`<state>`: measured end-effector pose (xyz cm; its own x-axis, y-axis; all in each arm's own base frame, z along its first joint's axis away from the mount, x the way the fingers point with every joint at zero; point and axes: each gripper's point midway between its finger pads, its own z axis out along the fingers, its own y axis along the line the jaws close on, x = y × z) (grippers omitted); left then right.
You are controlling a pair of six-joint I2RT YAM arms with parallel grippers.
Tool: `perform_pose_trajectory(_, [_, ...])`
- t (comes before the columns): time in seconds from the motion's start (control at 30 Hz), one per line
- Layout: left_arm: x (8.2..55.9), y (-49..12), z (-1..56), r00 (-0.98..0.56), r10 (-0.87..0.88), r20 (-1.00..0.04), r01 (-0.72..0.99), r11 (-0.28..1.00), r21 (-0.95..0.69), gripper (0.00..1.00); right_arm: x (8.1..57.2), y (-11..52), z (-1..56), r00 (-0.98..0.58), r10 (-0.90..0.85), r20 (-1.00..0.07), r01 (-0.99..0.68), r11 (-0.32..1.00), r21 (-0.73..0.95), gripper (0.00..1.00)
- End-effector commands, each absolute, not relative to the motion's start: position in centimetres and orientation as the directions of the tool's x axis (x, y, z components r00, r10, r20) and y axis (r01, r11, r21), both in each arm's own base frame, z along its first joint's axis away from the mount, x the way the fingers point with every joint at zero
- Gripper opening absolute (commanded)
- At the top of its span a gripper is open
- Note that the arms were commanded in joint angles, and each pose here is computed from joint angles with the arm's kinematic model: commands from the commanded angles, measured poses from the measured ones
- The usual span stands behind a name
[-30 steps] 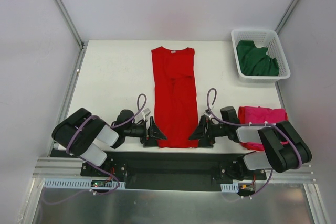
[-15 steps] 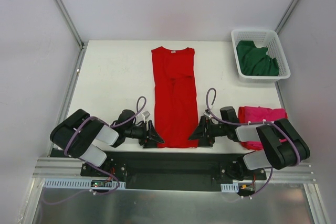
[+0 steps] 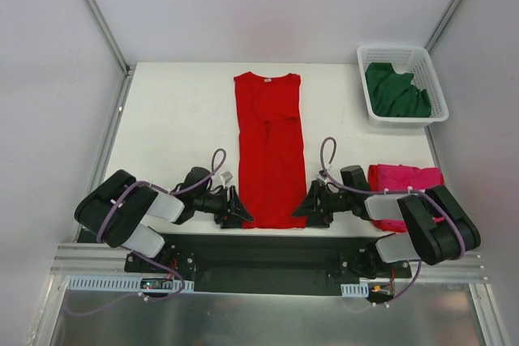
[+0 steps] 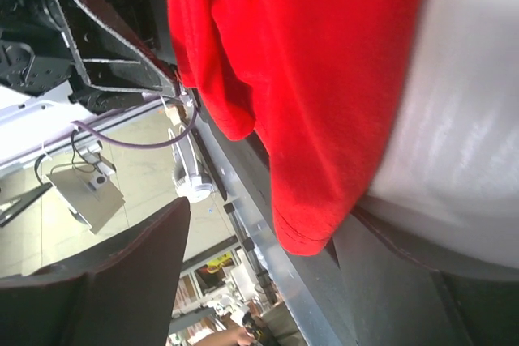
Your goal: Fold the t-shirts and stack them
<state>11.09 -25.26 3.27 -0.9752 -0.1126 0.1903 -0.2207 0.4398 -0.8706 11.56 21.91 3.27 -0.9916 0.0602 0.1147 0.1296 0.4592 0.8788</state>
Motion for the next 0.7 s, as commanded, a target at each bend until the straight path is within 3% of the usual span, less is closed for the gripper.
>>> perform_pose_trajectory(0.0, [11.1, -25.3, 3.5, -0.981, -0.101, 0.164, -0.192, 0.461, -0.867, 0.44, 8.8, 18.1, -2.7, -0.954, 0.212, 0.212, 0.300, 0.683, 0.666, 0.01])
perform_pose_trajectory(0.03, [11.3, -25.3, 3.6, -0.982, -0.100, 0.157, -0.186, 0.458, -0.869, 0.34, 8.9, 18.1, -2.7, -0.954, 0.215, 0.208, 0.300, 0.682, 0.667, 0.01])
perform_pose_trajectory(0.1, [11.3, -25.4, 3.6, -0.983, -0.097, 0.158, -0.185, 0.459, -0.869, 0.28, 8.9, 18.1, -2.6, -0.955, 0.215, 0.203, 0.296, 0.681, 0.670, 0.02])
perform_pose_trajectory(0.13, [11.4, -25.5, 3.7, -0.983, -0.095, 0.157, -0.183, 0.457, -0.870, 0.22, 8.9, 18.1, -2.6, -0.955, 0.216, 0.201, 0.295, 0.681, 0.670, 0.26])
perform_pose_trajectory(0.2, [11.4, -25.5, 3.7, -0.983, -0.091, 0.159, -0.183, 0.458, -0.870, 0.16, 8.9, 18.1, -2.6, -0.956, 0.218, 0.198, 0.294, 0.680, 0.672, 0.51])
perform_pose_trajectory(0.23, [11.4, -25.6, 3.8, -0.984, -0.090, 0.155, -0.179, 0.456, -0.872, 0.13, 9.1, 18.1, -2.4, -0.959, 0.216, 0.181, 0.281, 0.677, 0.681, 0.75])
perform_pose_trajectory(0.27, [11.5, -25.6, 3.8, -0.984, -0.092, 0.154, -0.179, 0.455, -0.873, 0.06, 9.1, 18.2, -2.3, -0.959, 0.221, 0.178, 0.282, 0.674, 0.683, 0.88])
perform_pose_trajectory(0.3, [11.5, -25.6, 3.8, -0.984, -0.089, 0.153, -0.177, 0.456, -0.872, 0.06, 9.2, 18.2, -2.2, -0.960, 0.221, 0.172, 0.278, 0.671, 0.687, 0.98])
perform_pose_trajectory(0.33, [11.5, -25.6, 3.8, -0.984, -0.087, 0.155, -0.178, 0.455, -0.872, 0.06, 9.5, 18.3, -1.9, -0.963, 0.223, 0.152, 0.264, 0.665, 0.699, 0.97])
perform_pose_trajectory(0.43, [11.4, -25.6, 3.7, -0.984, -0.087, 0.157, -0.179, 0.459, -0.870, 0.37, 9.7, 18.4, -1.4, -0.964, 0.227, 0.140, 0.258, 0.664, 0.702, 0.96])
perform_pose_trajectory(0.47, [11.4, -25.6, 3.8, -0.984, -0.086, 0.156, -0.178, 0.458, -0.871, 0.62, 10.0, 18.4, -1.1, -0.966, 0.228, 0.125, 0.247, 0.661, 0.709, 0.97])
perform_pose_trajectory(0.5, [11.5, -25.6, 3.8, -0.984, -0.087, 0.155, -0.178, 0.458, -0.871, 0.99, 10.0, 18.4, -1.0, -0.968, 0.221, 0.120, 0.239, 0.661, 0.711, 1.00])
perform_pose_trajectory(0.53, [11.5, -25.6, 3.8, -0.984, -0.085, 0.157, -0.178, 0.457, -0.871, 0.99, 10.2, 18.4, -0.8, -0.967, 0.224, 0.122, 0.243, 0.665, 0.707, 0.81])
perform_pose_trajectory(0.6, [11.5, -25.6, 3.8, -0.984, -0.084, 0.157, -0.178, 0.457, -0.871, 0.99, 10.4, 18.5, -0.5, -0.969, 0.220, 0.109, 0.231, 0.664, 0.711, 0.58])
perform_pose_trajectory(0.63, [11.6, -25.7, 3.8, -0.984, -0.083, 0.155, -0.176, 0.456, -0.872, 0.99, 10.4, 18.4, -0.5, -0.969, 0.220, 0.110, 0.232, 0.671, 0.704, 0.38])
perform_pose_trajectory(0.67, [11.5, -25.7, 3.8, -0.985, -0.082, 0.155, -0.175, 0.456, -0.873, 0.99, 10.5, 18.4, -0.3, -0.970, 0.219, 0.105, 0.228, 0.671, 0.705, 0.34])
